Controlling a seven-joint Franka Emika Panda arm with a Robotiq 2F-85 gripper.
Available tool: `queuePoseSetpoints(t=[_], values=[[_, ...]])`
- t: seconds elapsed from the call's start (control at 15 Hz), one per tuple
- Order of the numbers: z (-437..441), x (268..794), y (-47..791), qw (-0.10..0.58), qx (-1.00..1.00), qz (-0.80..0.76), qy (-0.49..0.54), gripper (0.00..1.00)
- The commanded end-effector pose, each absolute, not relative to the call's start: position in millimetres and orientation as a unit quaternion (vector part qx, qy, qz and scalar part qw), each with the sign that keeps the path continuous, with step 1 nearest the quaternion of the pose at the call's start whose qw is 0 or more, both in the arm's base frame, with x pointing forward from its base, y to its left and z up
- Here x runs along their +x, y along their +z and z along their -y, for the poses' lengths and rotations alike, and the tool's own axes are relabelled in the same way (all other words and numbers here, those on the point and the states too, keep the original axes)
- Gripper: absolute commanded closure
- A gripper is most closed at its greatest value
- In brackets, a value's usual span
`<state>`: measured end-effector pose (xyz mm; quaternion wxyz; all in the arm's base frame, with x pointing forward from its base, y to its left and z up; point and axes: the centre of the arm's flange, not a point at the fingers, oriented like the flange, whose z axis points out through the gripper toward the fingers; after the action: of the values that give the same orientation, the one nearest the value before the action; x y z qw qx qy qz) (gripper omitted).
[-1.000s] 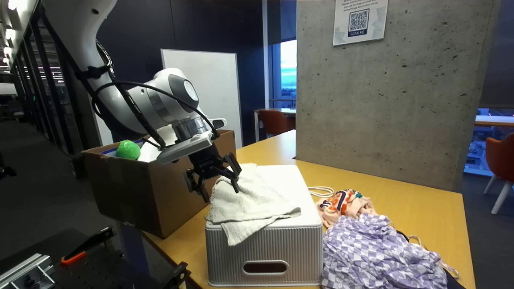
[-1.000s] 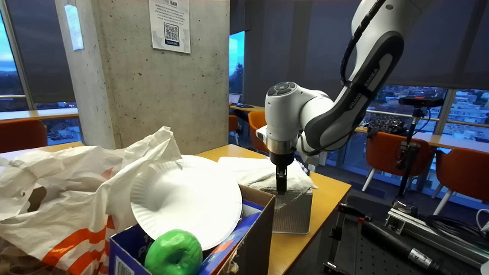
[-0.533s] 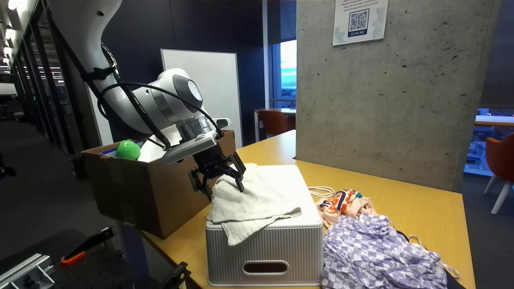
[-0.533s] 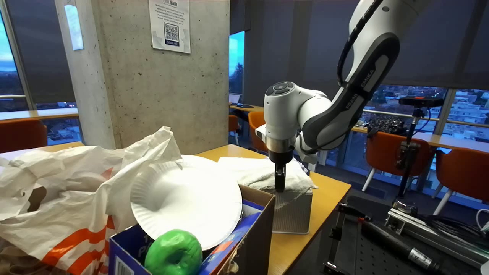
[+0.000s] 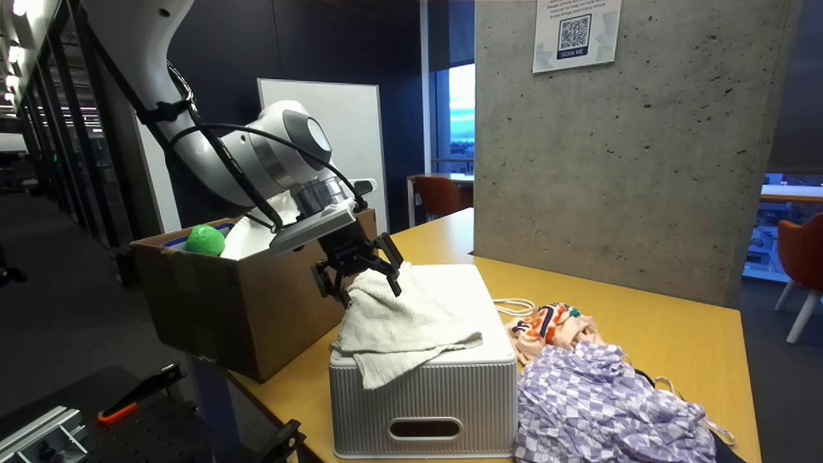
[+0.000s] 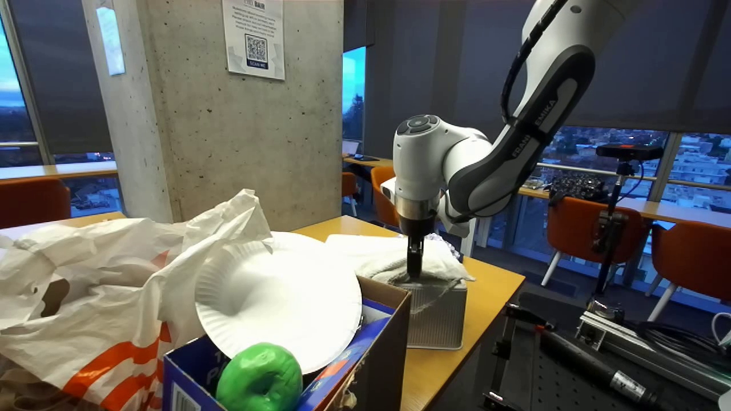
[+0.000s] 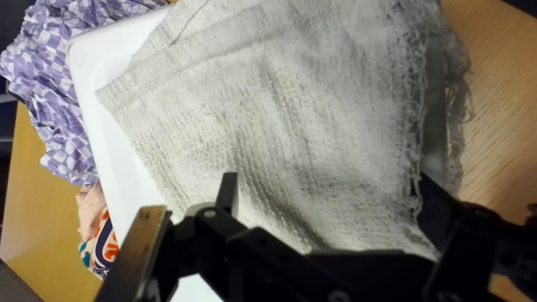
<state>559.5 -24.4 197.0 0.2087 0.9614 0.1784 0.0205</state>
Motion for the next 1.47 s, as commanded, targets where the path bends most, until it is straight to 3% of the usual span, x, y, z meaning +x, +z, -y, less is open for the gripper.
queuePoseSetpoints(t=[0.0,0.07,0.13,0.73,0.87,1.4], values=[[24,563,210,0.223,0.957,-0.182,0.033,0.12],[23,564,209,0.222,0.957,-0.183,0.033,0.26],[22,564,209,0.222,0.957,-0.183,0.034,0.27],[13,566,230,0.205,0.961,-0.180,0.048,0.96],[13,567,240,0.194,0.964,-0.173,0.055,1.00],[-14,576,274,0.142,0.974,-0.157,0.082,0.99]])
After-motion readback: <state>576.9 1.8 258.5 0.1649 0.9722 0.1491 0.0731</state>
